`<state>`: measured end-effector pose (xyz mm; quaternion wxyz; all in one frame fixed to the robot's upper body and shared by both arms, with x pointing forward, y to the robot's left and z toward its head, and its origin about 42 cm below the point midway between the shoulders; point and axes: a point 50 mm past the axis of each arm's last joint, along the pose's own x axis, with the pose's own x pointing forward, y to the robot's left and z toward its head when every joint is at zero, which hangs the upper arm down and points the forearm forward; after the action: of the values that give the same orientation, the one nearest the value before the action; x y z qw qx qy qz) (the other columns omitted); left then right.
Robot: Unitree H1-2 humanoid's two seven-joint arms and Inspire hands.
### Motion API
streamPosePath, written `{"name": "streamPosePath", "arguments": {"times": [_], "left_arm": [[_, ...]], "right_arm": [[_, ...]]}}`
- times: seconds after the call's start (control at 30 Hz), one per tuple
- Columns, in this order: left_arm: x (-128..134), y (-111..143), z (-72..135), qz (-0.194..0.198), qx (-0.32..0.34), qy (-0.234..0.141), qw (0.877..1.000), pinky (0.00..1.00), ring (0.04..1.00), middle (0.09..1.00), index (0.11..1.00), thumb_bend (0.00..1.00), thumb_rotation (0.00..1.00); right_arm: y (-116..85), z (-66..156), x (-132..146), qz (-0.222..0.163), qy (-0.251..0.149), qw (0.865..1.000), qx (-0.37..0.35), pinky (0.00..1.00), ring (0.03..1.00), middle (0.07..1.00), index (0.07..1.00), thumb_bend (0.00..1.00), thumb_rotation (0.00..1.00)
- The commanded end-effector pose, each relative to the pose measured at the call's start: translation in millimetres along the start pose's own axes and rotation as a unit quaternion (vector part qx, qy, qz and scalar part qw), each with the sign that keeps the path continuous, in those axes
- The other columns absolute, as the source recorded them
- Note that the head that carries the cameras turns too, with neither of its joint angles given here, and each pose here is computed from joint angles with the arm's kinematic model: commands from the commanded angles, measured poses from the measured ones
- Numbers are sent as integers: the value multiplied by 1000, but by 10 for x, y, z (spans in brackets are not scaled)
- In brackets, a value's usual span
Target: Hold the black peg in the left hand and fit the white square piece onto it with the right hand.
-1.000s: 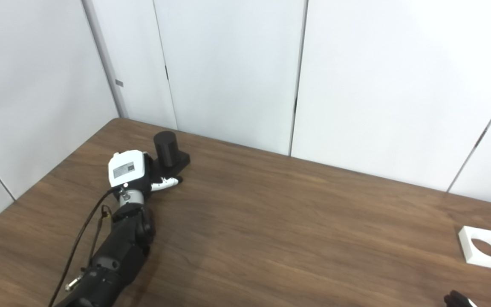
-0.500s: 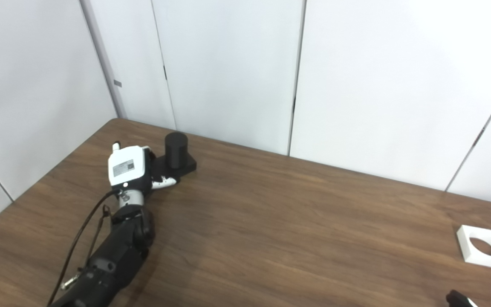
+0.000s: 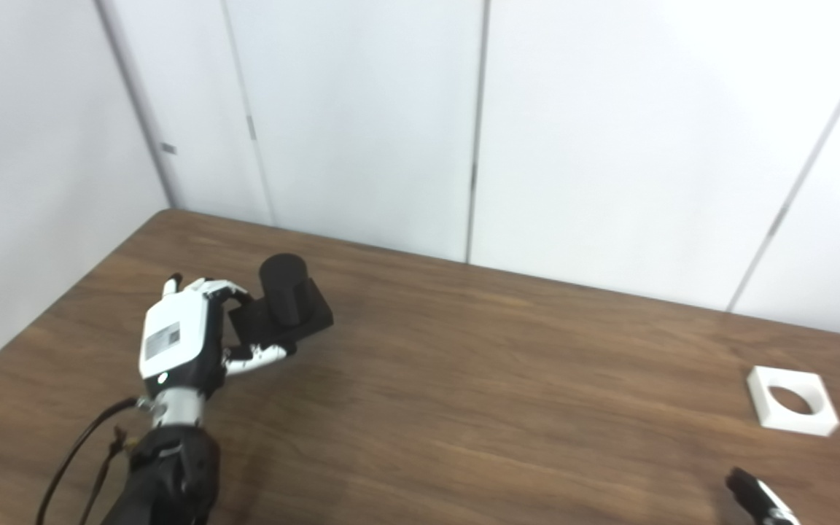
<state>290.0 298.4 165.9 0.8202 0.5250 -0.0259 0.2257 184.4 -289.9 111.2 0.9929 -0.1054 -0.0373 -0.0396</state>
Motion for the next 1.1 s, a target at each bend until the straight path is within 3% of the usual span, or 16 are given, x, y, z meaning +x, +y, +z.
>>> {"name": "streamPosePath", "arguments": {"times": [0.0,0.23,0.37,0.6,0.8,1.07], "left_arm": [[-59,150,176,22,-30,-53,998,1000,881,785,490,508,65],[-543,91,451,-7,-60,-106,993,988,862,781,489,509,65],[-766,-15,551,-31,-61,-138,988,988,857,775,488,510,61],[-1171,-405,649,-116,-107,-250,955,977,850,769,488,509,51],[-1322,-554,631,-167,-129,-294,932,916,828,771,488,512,48],[-1383,-649,572,-205,-119,-326,915,876,817,765,487,515,47]], "right_arm": [[57,112,27,-8,-21,1000,11,1000,911,872,845,628,1000],[160,252,32,-4,-28,1000,2,1000,908,875,867,496,1000],[202,272,27,-4,-21,1000,-5,995,915,873,868,474,1000],[281,257,27,-6,-17,1000,5,1000,926,867,874,474,1000],[325,266,10,-11,-16,1000,-6,1000,918,857,871,529,1000],[382,306,9,-14,-15,1000,-4,1000,904,852,868,557,1000]]}}
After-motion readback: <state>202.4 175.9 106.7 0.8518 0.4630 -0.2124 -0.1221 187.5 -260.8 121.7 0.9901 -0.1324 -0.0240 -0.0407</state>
